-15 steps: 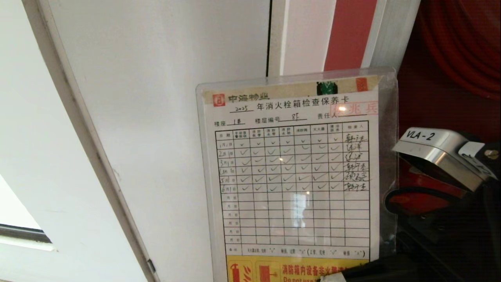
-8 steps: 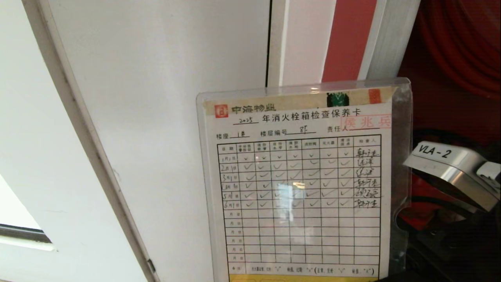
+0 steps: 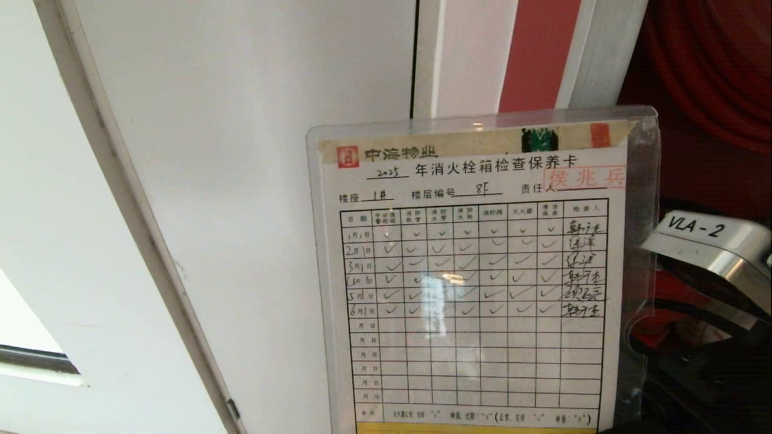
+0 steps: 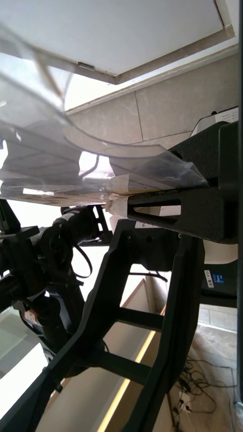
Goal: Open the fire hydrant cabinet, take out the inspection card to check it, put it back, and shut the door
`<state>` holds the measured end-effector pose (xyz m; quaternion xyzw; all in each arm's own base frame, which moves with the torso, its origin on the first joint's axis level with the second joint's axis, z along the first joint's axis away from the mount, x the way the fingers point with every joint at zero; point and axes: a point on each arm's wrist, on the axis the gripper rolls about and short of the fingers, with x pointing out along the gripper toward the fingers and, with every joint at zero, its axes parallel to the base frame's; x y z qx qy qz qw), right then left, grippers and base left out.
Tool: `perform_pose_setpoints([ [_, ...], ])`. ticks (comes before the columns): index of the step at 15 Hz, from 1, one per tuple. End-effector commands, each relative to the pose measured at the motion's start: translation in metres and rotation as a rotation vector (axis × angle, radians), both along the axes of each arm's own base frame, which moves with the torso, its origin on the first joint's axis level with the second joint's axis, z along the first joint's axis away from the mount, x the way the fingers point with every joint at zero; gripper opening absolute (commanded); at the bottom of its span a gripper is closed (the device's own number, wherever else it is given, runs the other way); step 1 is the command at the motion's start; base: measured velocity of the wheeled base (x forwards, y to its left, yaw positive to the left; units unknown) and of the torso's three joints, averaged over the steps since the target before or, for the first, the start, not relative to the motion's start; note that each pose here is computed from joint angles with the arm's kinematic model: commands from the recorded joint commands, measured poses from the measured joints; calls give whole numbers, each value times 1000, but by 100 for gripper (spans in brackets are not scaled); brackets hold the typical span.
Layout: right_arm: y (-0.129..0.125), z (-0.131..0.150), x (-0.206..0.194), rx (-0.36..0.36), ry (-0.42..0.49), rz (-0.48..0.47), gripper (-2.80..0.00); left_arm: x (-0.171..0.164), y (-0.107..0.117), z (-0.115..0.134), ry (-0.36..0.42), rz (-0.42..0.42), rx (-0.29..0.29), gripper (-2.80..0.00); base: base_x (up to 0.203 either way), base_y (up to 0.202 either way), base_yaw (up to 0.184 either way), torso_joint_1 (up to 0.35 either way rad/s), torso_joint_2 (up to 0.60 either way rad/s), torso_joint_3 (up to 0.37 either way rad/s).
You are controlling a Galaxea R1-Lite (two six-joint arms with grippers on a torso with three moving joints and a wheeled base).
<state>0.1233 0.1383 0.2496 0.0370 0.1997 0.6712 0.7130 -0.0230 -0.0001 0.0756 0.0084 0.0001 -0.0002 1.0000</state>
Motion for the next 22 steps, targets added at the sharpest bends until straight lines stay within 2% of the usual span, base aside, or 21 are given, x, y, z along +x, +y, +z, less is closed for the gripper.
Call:
perform_pose_setpoints([
  [1,-1,1,-2,5,-1,10,-280,0,0,0,0,0,0,-280,0,0,0,0,0,0],
  [6,-9,10,-10,40,-35,9,-280,0,0,0,1,0,0,-280,0,0,0,0,0,0],
  [10,-28,14,-29,66,-57,-6,-280,0,0,0,1,0,0,-280,0,0,0,0,0,0],
  [12,-41,20,-43,107,-12,-57,-280,0,0,0,1,0,0,-280,0,0,0,0,0,0],
  [15,-68,29,-68,204,75,-194,-280,0,0,0,0,0,0,-280,0,0,0,0,0,0],
  [19,-86,28,-77,321,226,-529,-280,0,0,0,0,0,0,-280,0,0,0,0,0,0],
  [20,-91,30,-80,372,275,-595,-280,0,0,0,0,-1,0,-280,0,0,0,0,0,0],
  [22,-98,29,-83,433,317,-697,-280,0,0,0,1,0,0,-280,0,0,0,0,0,0],
])
